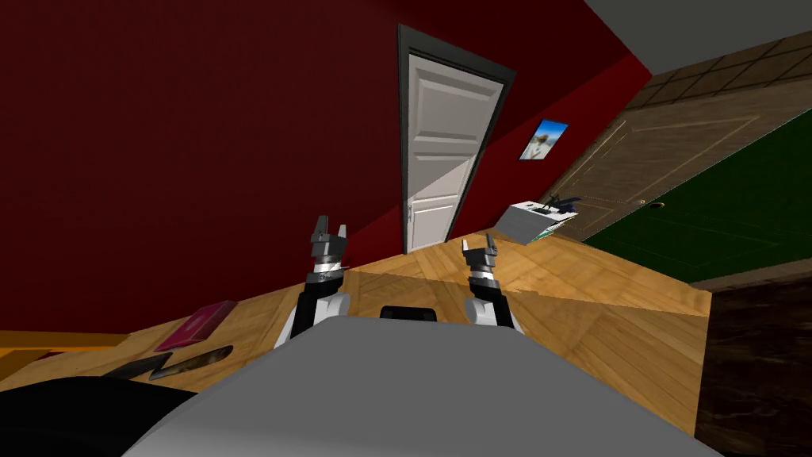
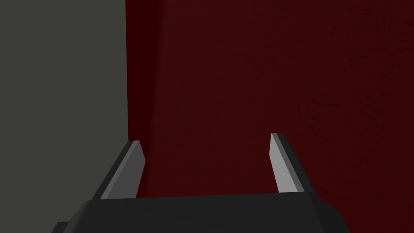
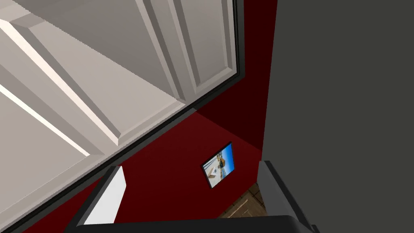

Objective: Pull the door open

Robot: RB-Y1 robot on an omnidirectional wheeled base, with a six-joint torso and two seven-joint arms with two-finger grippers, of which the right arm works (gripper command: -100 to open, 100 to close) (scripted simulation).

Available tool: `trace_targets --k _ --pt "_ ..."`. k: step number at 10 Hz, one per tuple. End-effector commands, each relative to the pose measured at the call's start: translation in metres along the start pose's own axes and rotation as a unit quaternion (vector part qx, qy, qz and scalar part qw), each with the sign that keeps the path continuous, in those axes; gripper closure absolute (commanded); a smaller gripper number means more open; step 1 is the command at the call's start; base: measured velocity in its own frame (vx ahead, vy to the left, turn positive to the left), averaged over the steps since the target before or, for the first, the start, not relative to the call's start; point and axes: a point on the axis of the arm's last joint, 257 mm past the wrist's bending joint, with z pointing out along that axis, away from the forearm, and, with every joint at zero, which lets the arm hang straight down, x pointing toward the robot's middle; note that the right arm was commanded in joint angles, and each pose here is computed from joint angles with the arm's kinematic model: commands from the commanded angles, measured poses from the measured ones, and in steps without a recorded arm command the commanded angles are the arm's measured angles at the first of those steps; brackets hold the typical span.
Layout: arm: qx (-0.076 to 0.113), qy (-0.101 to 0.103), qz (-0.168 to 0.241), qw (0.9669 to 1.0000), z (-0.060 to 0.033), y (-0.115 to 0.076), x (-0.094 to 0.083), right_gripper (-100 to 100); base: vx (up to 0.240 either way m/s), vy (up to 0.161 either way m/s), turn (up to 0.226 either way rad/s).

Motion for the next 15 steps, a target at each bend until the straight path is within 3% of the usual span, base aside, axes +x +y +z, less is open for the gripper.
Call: trace_targets --k 1,5,8,11,15 --pt "0.006 -0.006 0.029 0.9996 -0.0023 -0.010 -0.004 -100 0.134 -0.018 0.190" --pt "0.017 -0.021 0.083 0.9962 -0.0085 -0.032 -0.017 -100 0.105 -0.022 0.171" --pt "0.025 -0.034 0.124 0.9913 -0.0143 -0.048 -0.029 -100 0.093 -0.018 0.176" --pt "0.032 -0.049 0.164 0.9846 -0.0208 -0.064 -0.040 -100 0.098 -0.036 0.183" --pt "0.039 -0.073 0.217 0.9727 -0.0310 -0.086 -0.057 -100 0.086 -0.040 0.182"
